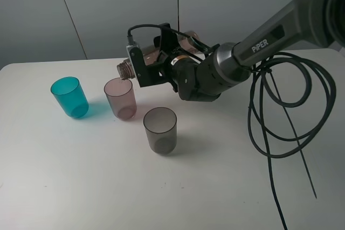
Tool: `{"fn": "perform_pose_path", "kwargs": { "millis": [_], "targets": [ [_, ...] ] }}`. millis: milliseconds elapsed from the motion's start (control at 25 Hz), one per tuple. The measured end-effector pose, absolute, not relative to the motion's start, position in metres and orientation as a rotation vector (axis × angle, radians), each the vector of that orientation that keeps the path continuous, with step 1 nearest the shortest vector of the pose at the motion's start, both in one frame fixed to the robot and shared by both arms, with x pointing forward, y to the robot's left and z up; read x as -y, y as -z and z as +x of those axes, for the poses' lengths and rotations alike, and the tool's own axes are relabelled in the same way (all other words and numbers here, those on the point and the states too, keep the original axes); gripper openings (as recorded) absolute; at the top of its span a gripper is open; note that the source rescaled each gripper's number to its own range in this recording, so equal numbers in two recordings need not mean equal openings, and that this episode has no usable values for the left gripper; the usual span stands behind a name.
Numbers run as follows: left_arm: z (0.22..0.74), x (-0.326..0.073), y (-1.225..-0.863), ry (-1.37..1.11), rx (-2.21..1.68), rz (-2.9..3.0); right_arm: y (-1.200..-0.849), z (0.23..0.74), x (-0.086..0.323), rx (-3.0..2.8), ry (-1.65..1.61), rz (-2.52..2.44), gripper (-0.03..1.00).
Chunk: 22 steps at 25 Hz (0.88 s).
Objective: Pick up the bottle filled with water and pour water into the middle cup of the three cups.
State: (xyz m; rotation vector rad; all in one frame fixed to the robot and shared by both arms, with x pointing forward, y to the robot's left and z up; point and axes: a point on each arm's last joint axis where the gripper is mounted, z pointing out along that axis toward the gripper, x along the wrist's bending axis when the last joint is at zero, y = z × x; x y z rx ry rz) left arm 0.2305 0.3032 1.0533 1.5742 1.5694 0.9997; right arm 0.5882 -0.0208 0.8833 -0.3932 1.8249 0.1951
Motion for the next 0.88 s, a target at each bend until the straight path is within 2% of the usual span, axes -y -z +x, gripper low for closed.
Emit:
{"fn": "perform_pose_path", "kwargs": {
  "millis": [880],
  "targets": [
    [0.2305, -0.3034, -1.0533, -1.0, -1.571, 1.572, -0.8861, 0.5895, 0.0186, -1.783, -0.13, -0.494, 0.0]
  ]
}}
